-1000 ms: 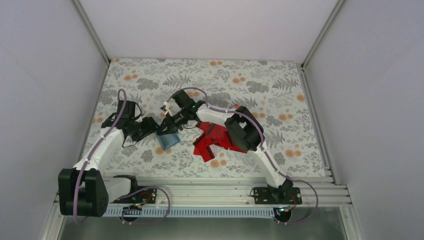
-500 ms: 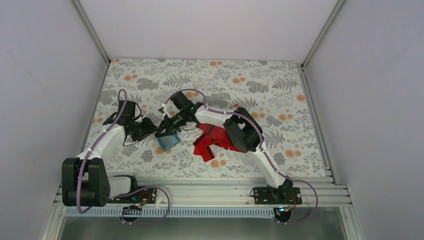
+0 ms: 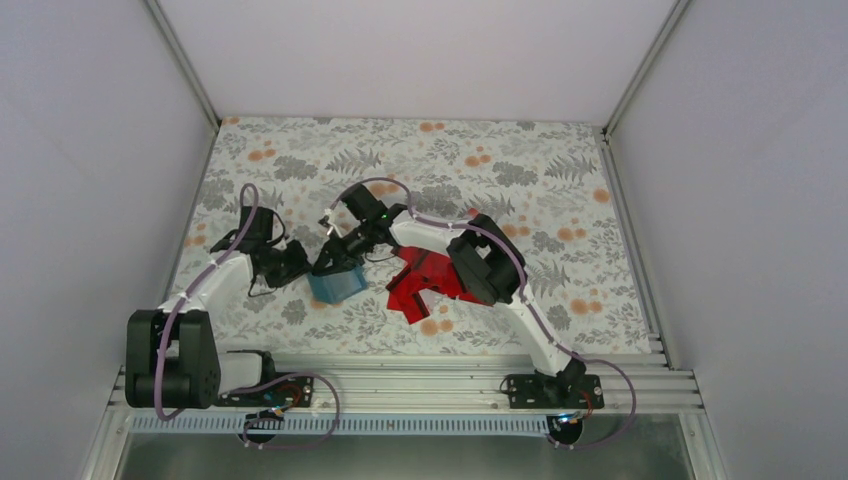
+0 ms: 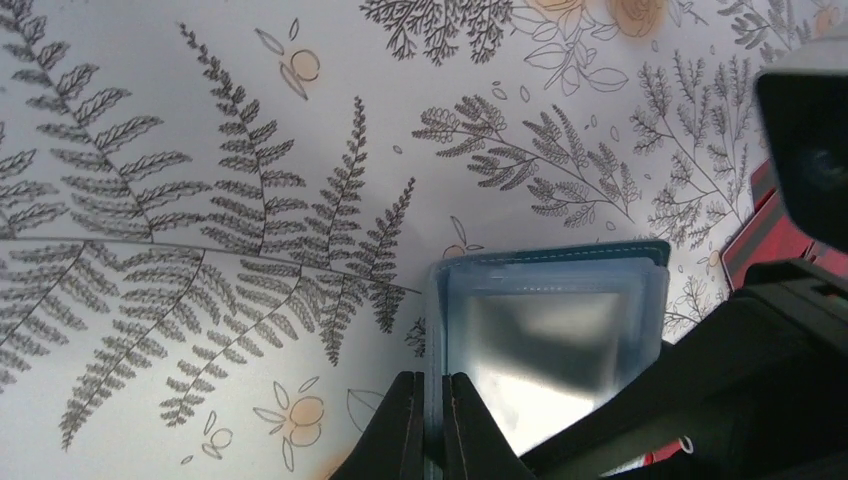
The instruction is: Put the credit cards into the card holder
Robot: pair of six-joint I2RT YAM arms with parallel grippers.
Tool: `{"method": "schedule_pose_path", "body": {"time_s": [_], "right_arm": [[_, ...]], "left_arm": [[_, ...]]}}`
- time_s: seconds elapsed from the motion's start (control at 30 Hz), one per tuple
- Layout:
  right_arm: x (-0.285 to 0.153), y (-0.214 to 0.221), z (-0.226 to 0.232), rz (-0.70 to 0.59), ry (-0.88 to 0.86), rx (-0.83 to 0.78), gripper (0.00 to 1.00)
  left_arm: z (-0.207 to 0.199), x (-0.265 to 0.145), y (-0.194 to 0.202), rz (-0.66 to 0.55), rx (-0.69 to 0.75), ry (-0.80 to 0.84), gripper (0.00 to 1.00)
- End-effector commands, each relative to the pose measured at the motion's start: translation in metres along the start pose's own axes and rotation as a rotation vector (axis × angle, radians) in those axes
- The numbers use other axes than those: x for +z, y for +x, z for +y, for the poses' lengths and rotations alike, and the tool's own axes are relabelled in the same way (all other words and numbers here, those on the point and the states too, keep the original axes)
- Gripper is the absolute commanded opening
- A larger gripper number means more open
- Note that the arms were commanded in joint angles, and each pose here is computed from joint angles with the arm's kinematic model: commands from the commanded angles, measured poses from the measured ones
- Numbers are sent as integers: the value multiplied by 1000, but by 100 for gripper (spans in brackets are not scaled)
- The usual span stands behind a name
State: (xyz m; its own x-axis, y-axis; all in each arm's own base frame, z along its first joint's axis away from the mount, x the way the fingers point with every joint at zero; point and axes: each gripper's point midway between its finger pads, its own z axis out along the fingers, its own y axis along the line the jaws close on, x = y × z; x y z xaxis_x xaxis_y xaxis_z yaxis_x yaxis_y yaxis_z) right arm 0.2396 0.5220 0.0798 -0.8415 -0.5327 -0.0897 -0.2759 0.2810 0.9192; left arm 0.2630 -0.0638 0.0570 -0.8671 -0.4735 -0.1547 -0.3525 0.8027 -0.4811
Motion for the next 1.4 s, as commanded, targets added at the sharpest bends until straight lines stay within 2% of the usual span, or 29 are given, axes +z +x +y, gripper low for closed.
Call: {"method": "schedule_pose_path", "body": {"time_s": [0.0,0.17,0.33,0.57,1.03,1.37], "right_arm": [[-23,-2,21,-30,66,-90,22],[-81,2,3,-114,163,-48,42],[-113,4,-4,-165,171,-23,44],[-109,-1,-10,-179,152,9,44],[-100,0,10,-137,104,-44,44],[-74,11,-39,-88,189,79,44]], "left_arm": [[-6,4,-9,-35,33,47,2],[-22,16,-14,-22,48,152,2],[-26,26,-23,-26,67,176,2],[-19,40,-23,-10,92,168,2],[-20,26,-32,-31,123,117,2],[-19,28,-29,-21,130,113,2]]}}
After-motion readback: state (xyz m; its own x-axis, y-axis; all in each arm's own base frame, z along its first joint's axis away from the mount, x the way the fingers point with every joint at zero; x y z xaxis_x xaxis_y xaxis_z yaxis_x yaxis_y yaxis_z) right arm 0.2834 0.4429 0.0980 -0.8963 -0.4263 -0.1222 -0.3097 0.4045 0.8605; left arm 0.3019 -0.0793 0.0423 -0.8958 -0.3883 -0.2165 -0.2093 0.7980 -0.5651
